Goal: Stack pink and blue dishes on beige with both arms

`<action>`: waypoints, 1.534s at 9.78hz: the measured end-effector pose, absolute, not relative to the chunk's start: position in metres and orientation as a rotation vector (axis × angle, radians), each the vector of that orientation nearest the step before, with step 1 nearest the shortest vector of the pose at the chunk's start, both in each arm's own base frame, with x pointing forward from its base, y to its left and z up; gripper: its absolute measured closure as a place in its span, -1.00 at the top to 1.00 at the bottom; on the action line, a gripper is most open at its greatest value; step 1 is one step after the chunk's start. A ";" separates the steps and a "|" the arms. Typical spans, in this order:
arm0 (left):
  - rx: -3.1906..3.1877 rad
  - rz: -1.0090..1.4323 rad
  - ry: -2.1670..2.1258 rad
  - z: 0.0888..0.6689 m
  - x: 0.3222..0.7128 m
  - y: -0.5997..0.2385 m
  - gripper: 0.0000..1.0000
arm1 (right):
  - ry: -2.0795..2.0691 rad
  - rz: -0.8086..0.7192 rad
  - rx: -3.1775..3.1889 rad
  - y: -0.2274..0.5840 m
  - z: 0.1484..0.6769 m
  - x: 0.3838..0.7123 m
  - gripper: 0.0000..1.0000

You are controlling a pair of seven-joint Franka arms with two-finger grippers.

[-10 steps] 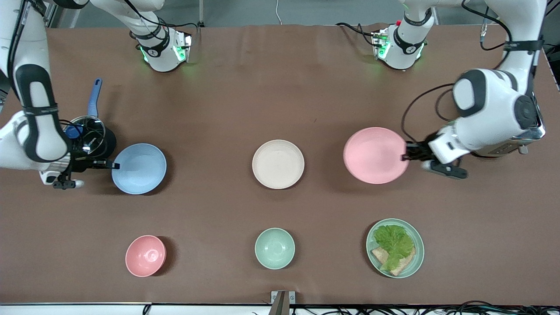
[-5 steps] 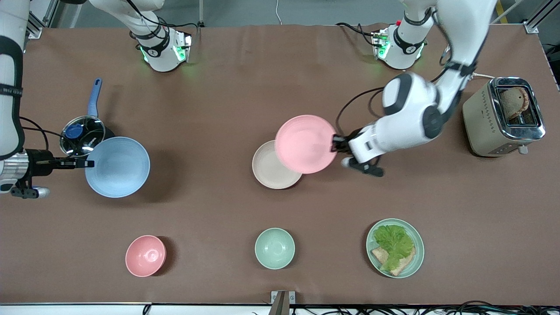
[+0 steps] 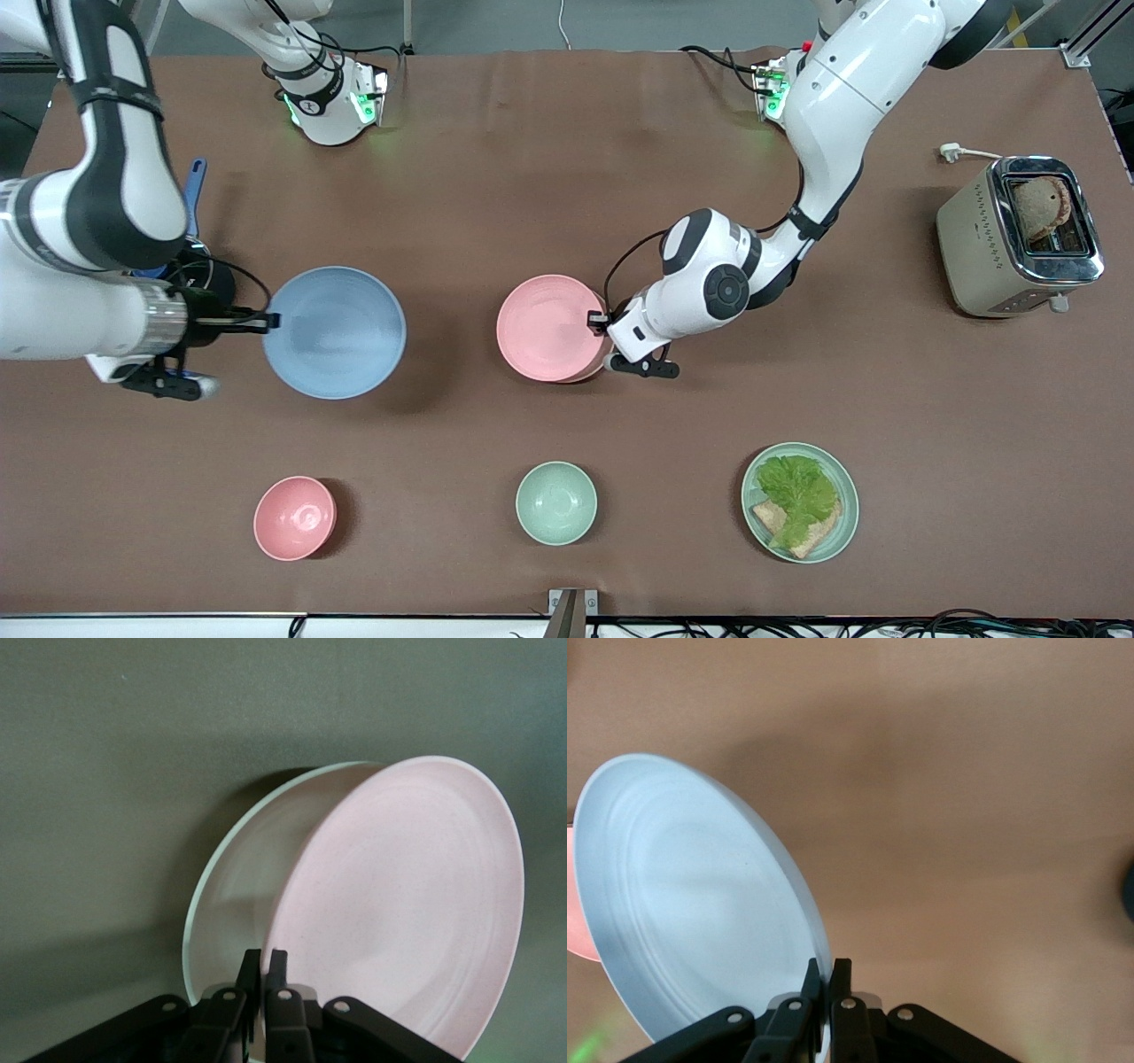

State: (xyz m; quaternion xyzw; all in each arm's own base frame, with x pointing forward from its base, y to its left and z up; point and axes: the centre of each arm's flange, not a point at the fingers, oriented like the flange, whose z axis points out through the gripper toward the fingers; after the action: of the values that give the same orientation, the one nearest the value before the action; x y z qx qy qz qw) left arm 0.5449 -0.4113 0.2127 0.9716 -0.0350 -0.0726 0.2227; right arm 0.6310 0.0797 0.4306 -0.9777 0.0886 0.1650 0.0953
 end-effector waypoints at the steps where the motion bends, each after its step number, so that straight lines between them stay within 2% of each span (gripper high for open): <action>1: 2.700 -0.182 -0.129 0.214 0.546 -0.411 -0.89 | 0.271 0.483 -2.896 0.096 0.427 0.630 -0.89; 5: 2.785 -0.204 -0.229 0.210 0.543 -0.405 -0.86 | 0.301 0.469 -2.882 0.174 0.408 0.614 -0.89; 6: 2.786 -0.205 -0.209 0.211 0.542 -0.408 -0.64 | 0.307 0.473 -2.881 0.185 0.404 0.610 -0.89; 9: 2.776 -0.145 -0.155 0.244 0.563 -0.400 0.24 | 0.326 0.483 -2.874 0.218 0.393 0.596 -0.89; 10: 2.788 -0.141 -0.146 0.284 0.577 -0.380 0.50 | 0.322 0.498 -2.874 0.231 0.391 0.590 -0.89; 12: 2.872 -0.145 -0.095 0.401 0.592 -0.306 1.00 | 0.345 0.469 -2.861 0.268 0.378 0.573 -0.89; 15: 2.977 -0.011 -0.007 0.509 0.599 -0.170 1.00 | 0.396 0.348 -2.804 0.338 0.333 0.534 -0.89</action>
State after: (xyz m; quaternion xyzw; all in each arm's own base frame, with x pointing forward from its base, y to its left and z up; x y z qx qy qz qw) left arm 0.5992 -0.1698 0.5092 0.9966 -0.0023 -0.0035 0.0822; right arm 0.5341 0.3382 0.3327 -0.9726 0.1373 0.1208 0.1436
